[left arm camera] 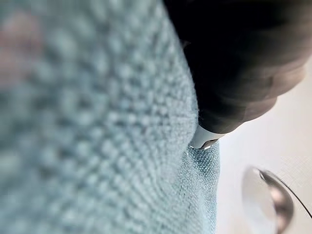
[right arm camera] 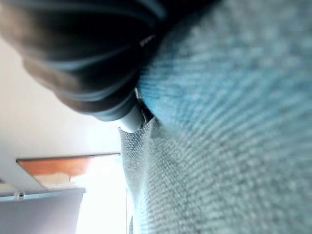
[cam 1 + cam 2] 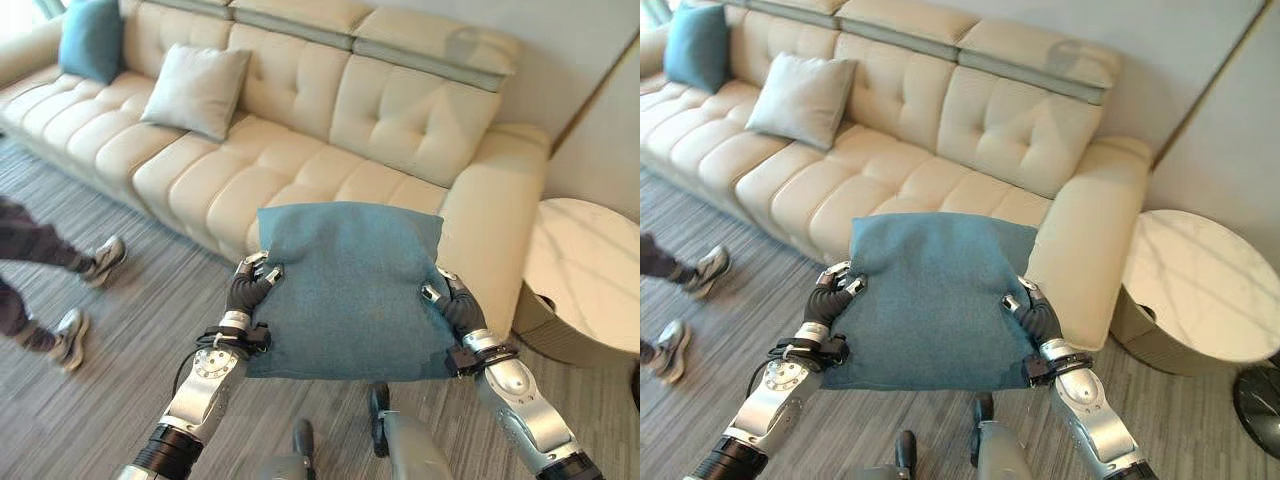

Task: Pick up all the scattered cushions and arrange them neatly on the sofa.

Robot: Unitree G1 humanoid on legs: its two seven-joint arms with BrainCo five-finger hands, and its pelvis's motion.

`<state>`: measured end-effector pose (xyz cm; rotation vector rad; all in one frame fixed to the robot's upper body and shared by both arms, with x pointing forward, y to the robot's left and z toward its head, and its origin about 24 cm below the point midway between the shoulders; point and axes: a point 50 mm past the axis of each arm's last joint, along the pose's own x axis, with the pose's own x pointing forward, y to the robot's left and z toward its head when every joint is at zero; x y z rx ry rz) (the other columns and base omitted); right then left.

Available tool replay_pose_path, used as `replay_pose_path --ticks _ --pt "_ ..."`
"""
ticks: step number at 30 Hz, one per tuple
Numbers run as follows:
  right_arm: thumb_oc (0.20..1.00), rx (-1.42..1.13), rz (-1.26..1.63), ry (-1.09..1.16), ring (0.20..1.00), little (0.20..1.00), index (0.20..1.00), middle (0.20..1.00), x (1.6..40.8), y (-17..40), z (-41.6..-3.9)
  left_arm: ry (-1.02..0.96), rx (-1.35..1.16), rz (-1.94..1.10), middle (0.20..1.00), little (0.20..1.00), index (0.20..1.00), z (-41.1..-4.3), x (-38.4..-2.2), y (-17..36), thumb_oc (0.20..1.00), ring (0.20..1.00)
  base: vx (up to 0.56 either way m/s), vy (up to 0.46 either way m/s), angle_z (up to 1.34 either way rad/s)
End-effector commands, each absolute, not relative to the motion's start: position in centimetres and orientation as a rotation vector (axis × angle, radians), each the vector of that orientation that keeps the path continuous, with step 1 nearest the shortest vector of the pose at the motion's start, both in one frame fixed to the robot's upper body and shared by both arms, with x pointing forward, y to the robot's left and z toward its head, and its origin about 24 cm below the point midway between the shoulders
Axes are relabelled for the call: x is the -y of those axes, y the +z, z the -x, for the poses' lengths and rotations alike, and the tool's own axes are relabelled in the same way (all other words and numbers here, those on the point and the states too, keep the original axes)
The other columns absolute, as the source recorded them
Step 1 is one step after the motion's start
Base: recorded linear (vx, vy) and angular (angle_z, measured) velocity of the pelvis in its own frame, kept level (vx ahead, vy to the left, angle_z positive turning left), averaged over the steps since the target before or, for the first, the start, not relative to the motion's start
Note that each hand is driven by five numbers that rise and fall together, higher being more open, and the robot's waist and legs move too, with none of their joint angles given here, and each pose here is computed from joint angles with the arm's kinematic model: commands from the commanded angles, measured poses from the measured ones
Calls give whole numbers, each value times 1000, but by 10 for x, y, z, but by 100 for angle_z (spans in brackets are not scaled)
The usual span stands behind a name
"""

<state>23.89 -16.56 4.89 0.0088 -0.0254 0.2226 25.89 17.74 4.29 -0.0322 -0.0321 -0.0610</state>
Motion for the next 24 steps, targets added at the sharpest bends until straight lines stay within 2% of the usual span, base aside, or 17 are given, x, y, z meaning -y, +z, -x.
replay_pose_path --ticks 1,9,19,24 --pt "200 362 -152 507 200 200 200 200 117 112 -240 -337 271 96 200 200 200 -262 -121 86 200 200 296 -36 9" --pt "200 325 -88 450 200 200 200 200 138 103 -240 -339 239 126 200 200 200 -258 -120 78 200 200 489 -61 2" --pt "200 338 -15 409 200 200 200 200 144 105 -240 -305 240 118 200 200 200 -259 -125 79 200 200 311 107 -56" --pt "200 320 -10 404 200 200 200 200 146 100 -241 -290 253 151 200 200 200 -258 -125 81 200 200 356 268 -108"
